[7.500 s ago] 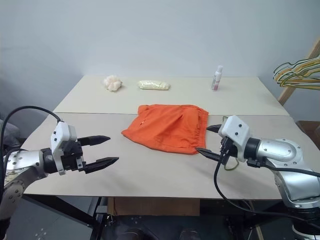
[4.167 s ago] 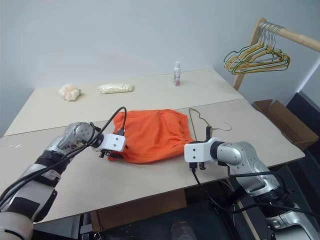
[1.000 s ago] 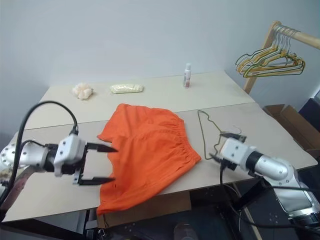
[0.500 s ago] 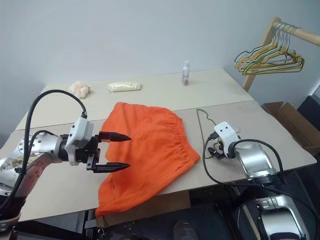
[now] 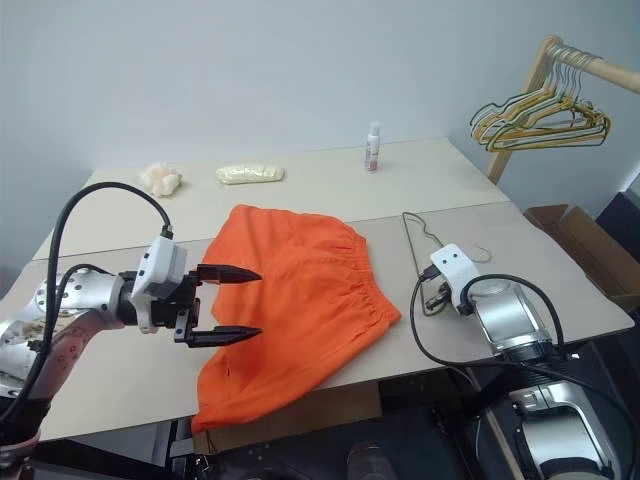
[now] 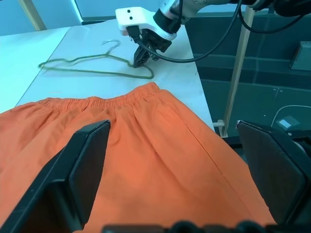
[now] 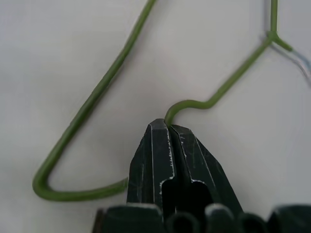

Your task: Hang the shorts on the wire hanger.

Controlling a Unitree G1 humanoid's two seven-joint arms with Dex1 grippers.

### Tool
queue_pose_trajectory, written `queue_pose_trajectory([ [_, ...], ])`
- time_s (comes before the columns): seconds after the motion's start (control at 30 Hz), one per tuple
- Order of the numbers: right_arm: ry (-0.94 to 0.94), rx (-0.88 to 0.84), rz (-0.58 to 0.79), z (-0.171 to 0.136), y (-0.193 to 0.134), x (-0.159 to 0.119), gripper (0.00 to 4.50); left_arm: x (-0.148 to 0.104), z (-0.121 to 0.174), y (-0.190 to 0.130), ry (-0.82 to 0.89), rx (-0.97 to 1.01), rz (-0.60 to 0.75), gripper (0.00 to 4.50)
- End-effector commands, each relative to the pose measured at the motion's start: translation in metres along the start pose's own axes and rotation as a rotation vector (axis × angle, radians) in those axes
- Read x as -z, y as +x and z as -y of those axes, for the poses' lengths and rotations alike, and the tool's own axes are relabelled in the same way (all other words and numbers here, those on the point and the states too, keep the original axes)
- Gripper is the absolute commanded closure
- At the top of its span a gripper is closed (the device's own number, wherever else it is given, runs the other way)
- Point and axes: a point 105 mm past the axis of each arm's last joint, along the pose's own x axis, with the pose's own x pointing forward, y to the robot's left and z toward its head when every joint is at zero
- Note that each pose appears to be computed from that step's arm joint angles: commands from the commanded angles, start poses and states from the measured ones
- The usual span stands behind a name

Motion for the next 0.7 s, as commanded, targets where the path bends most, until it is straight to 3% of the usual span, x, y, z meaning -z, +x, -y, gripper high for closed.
queue_pose_trajectory([
  [0.03,-0.187,0.158,0.168,0.030,-0.016,-0.034,4.48,-0.011,-0.009,0.000,0.053,-0.031,0.024,0.00],
  [0.13,-0.420,0.288,0.375,0.042,-0.036,-0.065,4.48,-0.016,-0.020,0.003,0.049,-0.066,0.060,0.00],
  [0.2,-0.699,0.359,0.544,0.038,-0.055,-0.086,4.48,-0.022,-0.031,0.004,0.036,-0.107,0.086,0.00],
  [0.37,-1.321,0.346,0.738,0.010,-0.076,-0.086,4.48,-0.039,-0.063,0.002,-0.011,-0.200,0.132,0.00],
  [0.47,-1.472,0.346,0.861,-0.002,-0.086,-0.089,4.48,-0.044,-0.079,0.003,-0.029,-0.219,0.107,0.00],
  [0.7,-1.546,0.389,1.019,-0.012,-0.102,-0.112,4.48,-0.023,-0.085,0.027,0.008,-0.112,-0.060,0.00],
])
